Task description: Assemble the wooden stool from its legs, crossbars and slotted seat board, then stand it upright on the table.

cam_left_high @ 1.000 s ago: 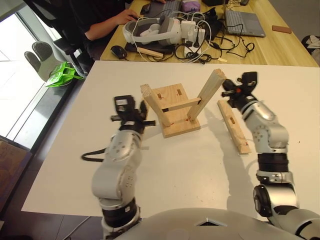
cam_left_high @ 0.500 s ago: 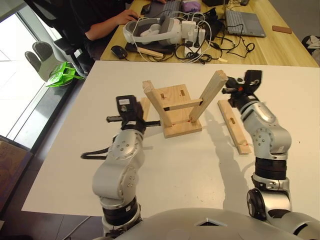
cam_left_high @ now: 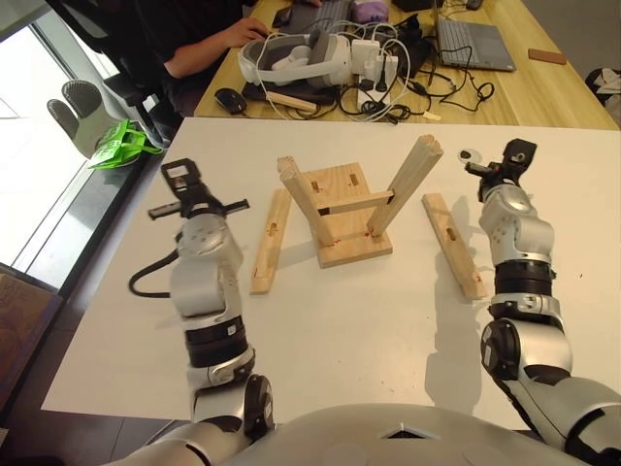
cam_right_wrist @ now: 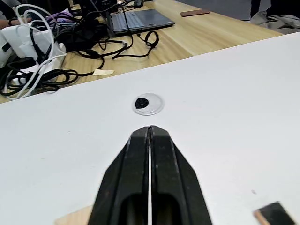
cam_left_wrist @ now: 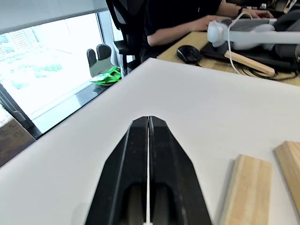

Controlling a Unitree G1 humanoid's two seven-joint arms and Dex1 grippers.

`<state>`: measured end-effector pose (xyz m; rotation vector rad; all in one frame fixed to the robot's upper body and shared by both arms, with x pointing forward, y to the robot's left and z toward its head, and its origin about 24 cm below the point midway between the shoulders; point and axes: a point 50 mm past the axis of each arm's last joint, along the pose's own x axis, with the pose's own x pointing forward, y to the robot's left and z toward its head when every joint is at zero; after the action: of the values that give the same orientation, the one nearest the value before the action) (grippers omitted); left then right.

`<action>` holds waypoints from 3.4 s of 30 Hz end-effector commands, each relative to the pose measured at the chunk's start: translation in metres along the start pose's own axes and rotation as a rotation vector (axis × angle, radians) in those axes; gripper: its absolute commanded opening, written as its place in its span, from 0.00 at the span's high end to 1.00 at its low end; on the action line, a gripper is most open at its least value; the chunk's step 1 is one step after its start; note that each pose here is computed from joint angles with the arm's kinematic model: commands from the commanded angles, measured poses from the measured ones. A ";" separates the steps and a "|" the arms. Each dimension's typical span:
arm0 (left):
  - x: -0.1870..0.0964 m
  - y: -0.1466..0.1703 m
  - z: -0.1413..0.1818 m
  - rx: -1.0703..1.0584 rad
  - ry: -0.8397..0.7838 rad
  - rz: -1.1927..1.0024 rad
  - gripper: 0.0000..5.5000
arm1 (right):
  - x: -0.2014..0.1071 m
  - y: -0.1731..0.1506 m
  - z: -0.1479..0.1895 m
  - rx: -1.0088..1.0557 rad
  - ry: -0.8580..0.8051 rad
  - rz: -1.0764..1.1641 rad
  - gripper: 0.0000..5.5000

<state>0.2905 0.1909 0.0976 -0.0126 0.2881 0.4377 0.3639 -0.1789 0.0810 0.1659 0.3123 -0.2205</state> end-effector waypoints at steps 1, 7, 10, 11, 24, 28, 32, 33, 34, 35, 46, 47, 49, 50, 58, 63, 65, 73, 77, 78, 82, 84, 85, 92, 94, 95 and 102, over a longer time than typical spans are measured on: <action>-0.017 -0.047 -0.005 -0.063 0.029 -0.091 0.99 | -0.017 0.076 -0.002 0.089 0.038 0.242 1.00; -0.066 -0.102 0.001 -0.156 0.070 -0.323 0.99 | -0.067 0.122 -0.006 0.224 0.124 0.498 1.00; -0.063 -0.088 -0.001 -0.147 0.069 -0.292 0.99 | -0.056 0.096 -0.005 0.189 0.111 0.408 1.00; -0.061 -0.080 -0.003 -0.137 0.068 -0.273 0.99 | -0.052 0.085 -0.004 0.169 0.099 0.370 1.00; -0.041 0.022 0.057 -0.132 -0.281 -0.009 0.99 | -0.076 -0.021 0.134 -0.004 -0.593 0.299 1.00; -0.052 0.016 0.169 -0.292 -0.690 -0.284 0.99 | -0.082 -0.009 0.116 -0.023 -0.544 0.389 1.00; -0.075 -0.018 0.197 -0.406 -0.669 -0.846 0.99 | -0.091 0.012 0.091 0.002 -0.475 0.464 1.00; -0.078 -0.024 0.192 -0.423 -0.621 -0.935 0.99 | -0.093 0.016 0.088 -0.002 -0.464 0.481 1.00; -0.077 -0.032 0.173 -0.400 -0.515 -1.003 0.99 | -0.094 0.019 0.086 -0.001 -0.453 0.495 1.00; -0.074 -0.038 0.141 -0.293 -0.373 -1.012 0.99 | -0.096 0.021 0.085 -0.004 -0.445 0.511 1.00; -0.082 -0.055 0.057 -0.181 -0.094 -0.910 0.99 | -0.121 0.036 0.110 0.060 -0.542 0.715 1.00; -0.081 -0.055 0.067 -0.216 -0.139 -0.900 0.99 | -0.127 0.039 0.115 0.088 -0.563 0.782 1.00; -0.081 -0.054 0.082 -0.282 -0.205 -0.888 0.99 | -0.150 0.046 0.122 0.173 -0.546 1.057 1.00; -0.082 -0.052 0.088 -0.314 -0.232 -0.881 0.99 | -0.163 0.047 0.122 0.200 -0.522 1.212 1.00; -0.046 0.021 0.128 -0.515 -0.474 -0.500 0.99 | -0.232 0.032 0.070 0.148 -0.021 1.827 1.00; -0.032 0.048 0.126 -0.490 -0.510 -0.294 0.99 | -0.234 0.031 0.008 -0.127 0.301 1.743 1.00; -0.034 0.036 0.117 -0.479 -0.485 -0.310 0.99 | -0.211 0.049 -0.020 -0.225 0.306 1.604 1.00; -0.040 -0.006 0.092 -0.426 -0.407 -0.397 0.99 | -0.164 0.158 -0.077 -0.226 0.119 1.397 1.00; -0.038 -0.004 0.079 -0.331 -0.398 -0.384 0.99 | -0.142 0.152 -0.084 -0.408 0.048 1.184 1.00; -0.035 0.000 0.076 -0.307 -0.396 -0.370 0.99 | -0.136 0.143 -0.079 -0.439 0.024 1.124 1.00; -0.027 0.014 0.072 -0.228 -0.410 -0.331 0.99 | -0.105 0.088 -0.050 -0.485 -0.050 0.784 1.00; -0.024 0.019 0.070 -0.193 -0.415 -0.323 0.99 | -0.084 0.050 -0.031 -0.520 -0.079 0.534 1.00; -0.023 0.019 0.070 -0.170 -0.417 -0.327 0.99 | -0.075 0.032 -0.023 -0.549 -0.091 0.420 1.00; -0.008 -0.049 0.061 0.325 -0.408 -0.769 0.99 | -0.094 0.049 -0.020 -0.555 -0.110 0.535 1.00; 0.001 -0.077 0.064 0.366 -0.380 -0.950 0.99 | -0.115 0.073 -0.017 -0.433 -0.128 0.699 1.00; 0.007 -0.089 0.066 0.371 -0.359 -1.006 0.99 | -0.126 0.083 -0.013 -0.373 -0.144 0.789 1.00; 0.032 -0.132 0.036 0.507 -0.192 -1.152 0.99 | -0.147 0.096 0.045 -0.193 -0.392 0.898 1.00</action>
<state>0.3797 0.0929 0.1312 0.2819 0.0926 -0.7543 0.2591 -0.0649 0.1534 0.0488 -0.0050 0.7049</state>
